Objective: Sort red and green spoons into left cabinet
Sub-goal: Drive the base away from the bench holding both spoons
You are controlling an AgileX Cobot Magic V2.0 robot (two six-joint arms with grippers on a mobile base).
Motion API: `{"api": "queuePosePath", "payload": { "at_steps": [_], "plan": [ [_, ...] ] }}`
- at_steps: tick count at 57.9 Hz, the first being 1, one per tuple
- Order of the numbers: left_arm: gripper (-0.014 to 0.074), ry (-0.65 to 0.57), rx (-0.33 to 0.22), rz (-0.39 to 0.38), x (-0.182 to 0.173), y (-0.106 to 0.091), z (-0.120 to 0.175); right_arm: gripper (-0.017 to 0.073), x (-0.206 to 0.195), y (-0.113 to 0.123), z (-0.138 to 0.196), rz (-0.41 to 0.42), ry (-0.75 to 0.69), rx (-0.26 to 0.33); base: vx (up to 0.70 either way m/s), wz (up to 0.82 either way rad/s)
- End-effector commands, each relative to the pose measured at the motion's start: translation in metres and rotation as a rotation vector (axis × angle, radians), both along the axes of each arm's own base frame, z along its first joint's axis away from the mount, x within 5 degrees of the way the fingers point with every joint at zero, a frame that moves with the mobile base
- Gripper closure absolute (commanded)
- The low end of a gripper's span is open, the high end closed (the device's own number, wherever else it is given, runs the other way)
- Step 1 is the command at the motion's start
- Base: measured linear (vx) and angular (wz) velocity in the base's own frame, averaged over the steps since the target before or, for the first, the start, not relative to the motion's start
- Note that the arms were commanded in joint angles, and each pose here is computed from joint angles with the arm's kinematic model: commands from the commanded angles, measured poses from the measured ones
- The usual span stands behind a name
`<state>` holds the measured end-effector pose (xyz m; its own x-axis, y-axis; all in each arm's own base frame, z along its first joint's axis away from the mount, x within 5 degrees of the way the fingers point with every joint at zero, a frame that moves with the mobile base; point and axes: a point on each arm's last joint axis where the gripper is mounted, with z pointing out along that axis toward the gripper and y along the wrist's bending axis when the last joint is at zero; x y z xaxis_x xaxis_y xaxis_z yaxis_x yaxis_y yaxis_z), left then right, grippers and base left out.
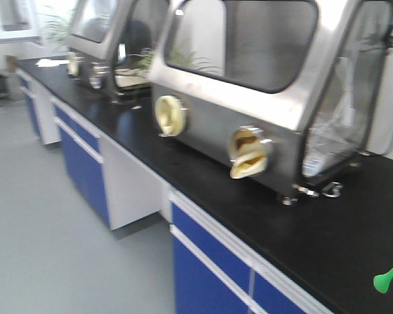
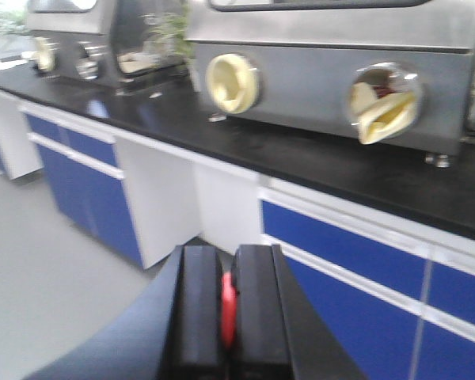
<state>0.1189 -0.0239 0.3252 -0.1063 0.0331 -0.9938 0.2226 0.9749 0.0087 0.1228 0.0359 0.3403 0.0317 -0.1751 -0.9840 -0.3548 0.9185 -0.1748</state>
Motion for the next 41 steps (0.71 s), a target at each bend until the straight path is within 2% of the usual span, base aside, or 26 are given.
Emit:
{"api": "queuePosePath", "payload": {
  "at_steps": [1,19,41],
  "plan": [
    [0.0597,-0.084,-0.032,0.035,0.0002,0.0028,0.0150,0.0562,-0.0003,-0.0021,0.0101,-0.021,-0.029,0.026,-0.03,0.64],
    [0.0597,-0.084,-0.032,0.035,0.0002,0.0028,0.0150,0.0562,-0.0003,-0.0021,0.0101,-0.021,-0.029,0.026,0.04,0.62],
    [0.0597,-0.084,-0.032,0.035,0.0002,0.0028,0.0150,0.0562,-0.0003,-0.0021,0.0101,-0.021,-0.029,0.026,0.18,0.49]
  ]
}}
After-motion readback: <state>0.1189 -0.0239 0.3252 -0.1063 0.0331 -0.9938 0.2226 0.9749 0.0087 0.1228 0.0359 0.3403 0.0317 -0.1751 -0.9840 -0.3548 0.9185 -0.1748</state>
